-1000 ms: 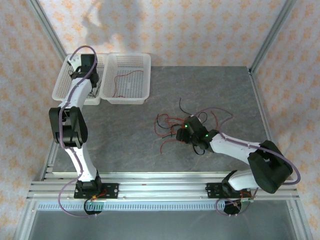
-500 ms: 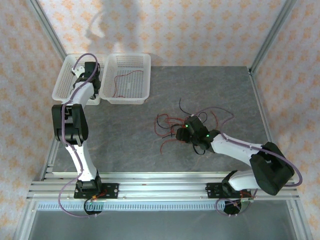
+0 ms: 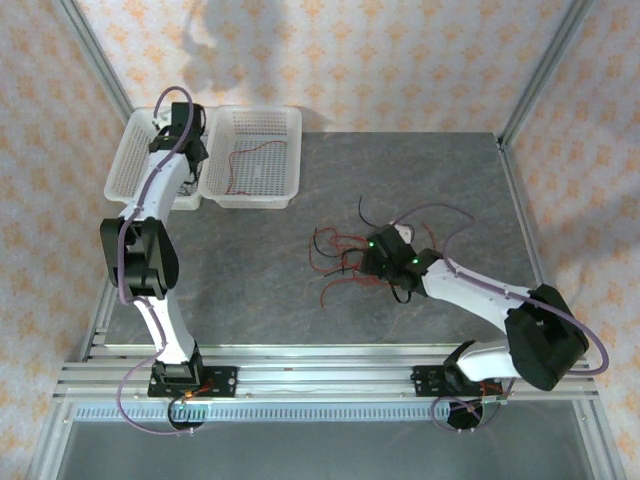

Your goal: Untangle the cables

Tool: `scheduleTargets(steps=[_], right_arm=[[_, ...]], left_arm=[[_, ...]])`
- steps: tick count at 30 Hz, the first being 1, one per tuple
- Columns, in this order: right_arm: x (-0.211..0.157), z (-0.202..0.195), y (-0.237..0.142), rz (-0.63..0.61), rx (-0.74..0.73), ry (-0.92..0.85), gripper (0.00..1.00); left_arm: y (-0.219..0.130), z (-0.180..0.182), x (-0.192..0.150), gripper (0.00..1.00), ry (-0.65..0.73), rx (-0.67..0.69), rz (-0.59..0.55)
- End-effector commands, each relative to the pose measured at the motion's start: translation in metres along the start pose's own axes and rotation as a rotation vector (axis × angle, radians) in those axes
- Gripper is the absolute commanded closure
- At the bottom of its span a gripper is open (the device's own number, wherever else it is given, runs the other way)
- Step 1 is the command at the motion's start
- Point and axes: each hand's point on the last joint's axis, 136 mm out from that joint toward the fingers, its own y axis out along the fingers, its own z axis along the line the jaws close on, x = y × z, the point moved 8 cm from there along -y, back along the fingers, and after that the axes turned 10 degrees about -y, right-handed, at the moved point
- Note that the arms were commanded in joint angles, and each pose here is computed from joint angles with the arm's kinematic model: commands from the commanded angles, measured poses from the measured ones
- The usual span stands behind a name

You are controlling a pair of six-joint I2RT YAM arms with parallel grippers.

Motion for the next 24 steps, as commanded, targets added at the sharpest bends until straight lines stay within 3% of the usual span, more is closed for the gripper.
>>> scheduleTargets(steps=[1, 7, 12, 24], right_arm=[[0.009, -0.016, -0.005, -0.022, -0.125, -0.021, 0.37], [0.021, 0.001, -0.008, -0.007, -0.011, -0.081, 0.46], [0.01, 0.014, -0.007, 0.038, 0.116, -0.098, 0.51], [-0.015, 0.029, 0.019, 0.13, 0.092, -0.154, 0.63]], left_arm=[[-0.043, -0.011, 0.006, 0.33, 0.043, -0.092, 0.001], [-0.081, -0.032, -0.01, 0.33, 0.072, -0.215, -0.001], [-0.114, -0.046, -0.032, 0.33, 0.089, -0.312, 0.004], [-0.157, -0.035, -0.083, 0.33, 0.062, -0.462, 0.055]])
